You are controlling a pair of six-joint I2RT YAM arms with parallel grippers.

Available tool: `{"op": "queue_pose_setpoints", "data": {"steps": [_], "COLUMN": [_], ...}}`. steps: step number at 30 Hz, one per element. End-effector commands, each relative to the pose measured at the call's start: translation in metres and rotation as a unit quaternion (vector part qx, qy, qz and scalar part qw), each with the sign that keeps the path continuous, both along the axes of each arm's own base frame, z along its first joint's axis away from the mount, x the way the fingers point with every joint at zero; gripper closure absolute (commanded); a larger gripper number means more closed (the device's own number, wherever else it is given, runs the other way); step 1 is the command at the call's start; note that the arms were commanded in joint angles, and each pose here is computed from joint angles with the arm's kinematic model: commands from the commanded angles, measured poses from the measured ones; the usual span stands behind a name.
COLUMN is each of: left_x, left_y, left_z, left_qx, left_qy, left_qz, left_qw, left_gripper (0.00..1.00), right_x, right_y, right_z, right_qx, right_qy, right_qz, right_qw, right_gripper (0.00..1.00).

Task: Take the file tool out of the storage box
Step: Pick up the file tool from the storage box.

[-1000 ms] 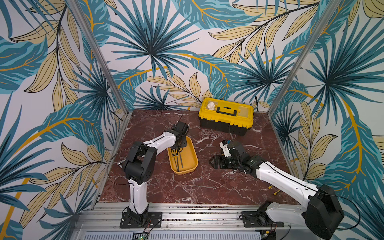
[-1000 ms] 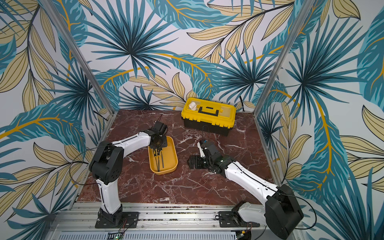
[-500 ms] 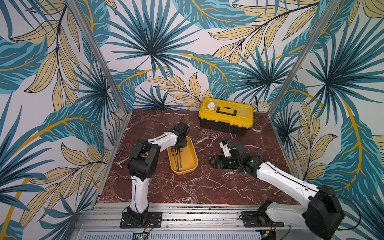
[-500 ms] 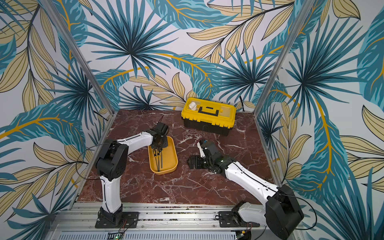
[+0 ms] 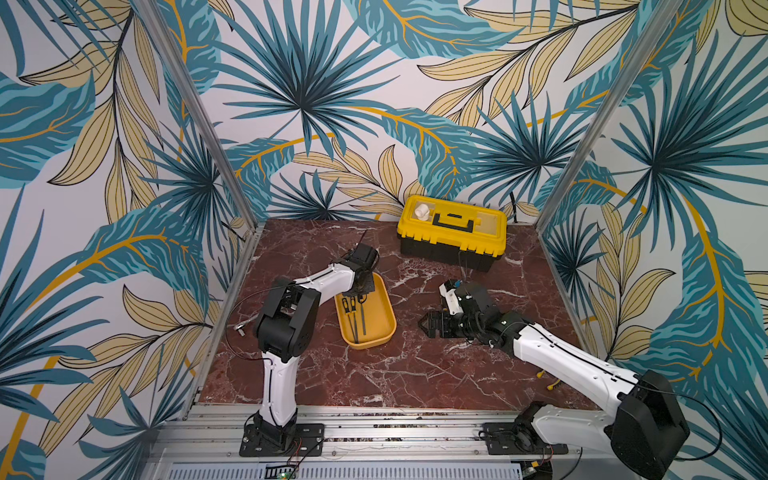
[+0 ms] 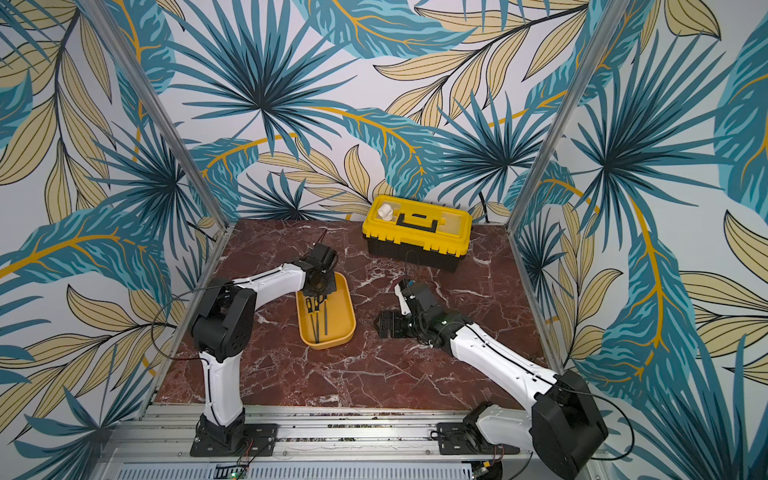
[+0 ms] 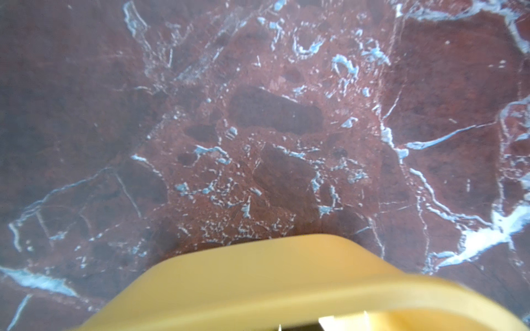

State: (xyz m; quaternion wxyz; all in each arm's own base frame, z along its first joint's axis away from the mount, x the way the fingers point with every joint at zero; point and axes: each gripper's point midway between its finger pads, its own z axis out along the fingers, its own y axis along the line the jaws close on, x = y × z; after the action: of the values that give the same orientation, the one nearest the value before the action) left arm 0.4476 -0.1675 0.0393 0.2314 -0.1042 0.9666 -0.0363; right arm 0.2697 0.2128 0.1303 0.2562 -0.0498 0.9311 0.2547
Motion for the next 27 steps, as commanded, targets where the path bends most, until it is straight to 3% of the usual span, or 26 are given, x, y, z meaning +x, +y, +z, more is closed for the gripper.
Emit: {"op": "queue_pose_setpoints", "data": {"steps": [1,8,13,21,27], "left_x": [0.005,-0.005,-0.026,-0.047,-0.054], "left_y": [-0.004,-0.013,-0.030,-0.038,-0.048], "left_z": [0.031,0.069,0.102,0.152,0.165], "left_qx": [-0.026,-0.072,-0.141,-0.198,-0.228], "left_qy": [-0.037,-0.061,-0.074,-0.109,-0.112], "left_qz": [-0.007,-0.026,-0.051,-0.075,-0.089], "left_qw": [0.999,0.995,0.986,0.971,0.963], "left_gripper": [0.87,0.87,0.87,0.87,0.87], "right_x": [-0.004,-0.003,0.001,0.012,0.009], "right_y": [0.000,0.012,0.028,0.058,0.073], "right_z": [-0.002,0.006,0.012,0.038,0.048], "right_qx": [0.003,0.026,0.049,0.089,0.105], "right_qy": [0.002,-0.007,-0.007,-0.023,-0.030], "right_qz": [0.001,0.012,0.033,0.053,0.060], "right_qw": [1.000,1.000,0.998,0.994,0.992], "right_gripper": [0.02,0.04,0.06,0.09,0.15]}}
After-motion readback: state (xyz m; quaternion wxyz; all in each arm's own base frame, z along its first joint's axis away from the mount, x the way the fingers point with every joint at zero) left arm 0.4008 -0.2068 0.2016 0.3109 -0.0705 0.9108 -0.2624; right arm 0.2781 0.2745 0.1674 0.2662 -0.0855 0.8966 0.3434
